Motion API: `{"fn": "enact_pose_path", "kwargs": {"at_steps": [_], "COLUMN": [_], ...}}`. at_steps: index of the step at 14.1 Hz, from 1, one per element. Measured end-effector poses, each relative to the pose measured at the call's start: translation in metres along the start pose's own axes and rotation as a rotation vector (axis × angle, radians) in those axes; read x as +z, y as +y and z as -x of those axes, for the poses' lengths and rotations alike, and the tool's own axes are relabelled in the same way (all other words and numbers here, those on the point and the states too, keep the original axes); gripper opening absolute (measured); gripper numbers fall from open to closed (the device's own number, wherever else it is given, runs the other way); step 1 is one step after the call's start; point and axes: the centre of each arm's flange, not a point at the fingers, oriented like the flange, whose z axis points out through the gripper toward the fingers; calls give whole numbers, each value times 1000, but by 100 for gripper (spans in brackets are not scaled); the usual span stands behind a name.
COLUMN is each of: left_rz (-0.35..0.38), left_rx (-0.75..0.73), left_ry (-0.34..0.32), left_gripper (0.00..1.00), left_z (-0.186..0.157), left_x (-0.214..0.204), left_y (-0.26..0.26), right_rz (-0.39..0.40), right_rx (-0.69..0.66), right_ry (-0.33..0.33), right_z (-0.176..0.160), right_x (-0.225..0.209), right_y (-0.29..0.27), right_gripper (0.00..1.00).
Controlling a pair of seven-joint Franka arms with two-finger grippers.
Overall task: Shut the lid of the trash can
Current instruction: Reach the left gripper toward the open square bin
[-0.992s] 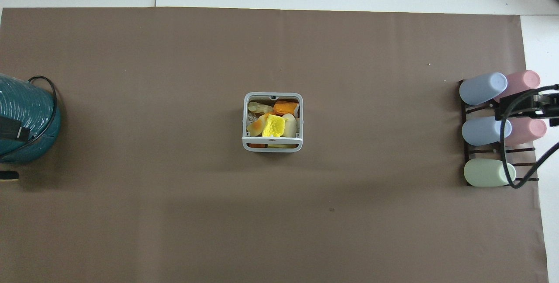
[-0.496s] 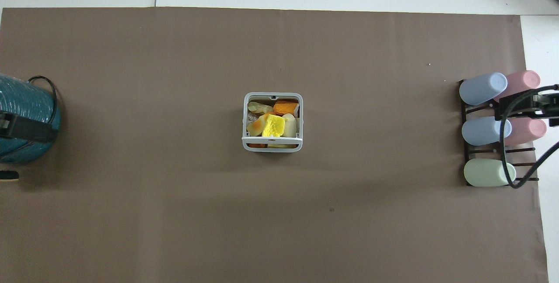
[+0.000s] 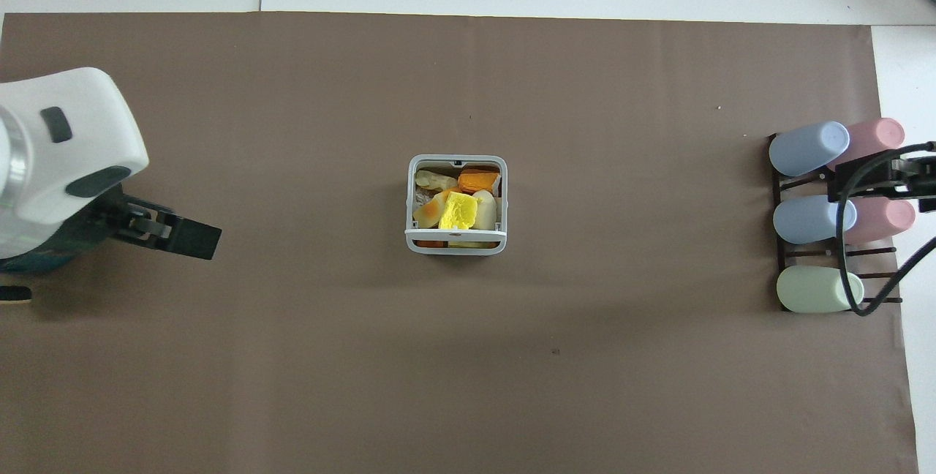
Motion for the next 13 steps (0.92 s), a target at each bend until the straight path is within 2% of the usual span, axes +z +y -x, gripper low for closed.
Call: {"fn": "enact_pose_path", "kwargs": {"at_steps": [6,10,12,13], "left_rz": [43,60,66,70], "left_rx": [-40,-78,-92,-95], "left_ry": [72,74,72,76], "left_gripper": [100,100,97,93], "left_z": [-16,-17,-20,-22], "left_x": [41,71,89,97], "left_y": [80,126,140,145], "right_rz": [0,0,0,0], "right_rx": [0,0,0,0], "right_ry": [0,0,0,0], "right_z": [0,0,0,0], "right_x": [0,0,0,0], "right_y": [0,0,0,0], "right_gripper": [100,100,100,100]}}
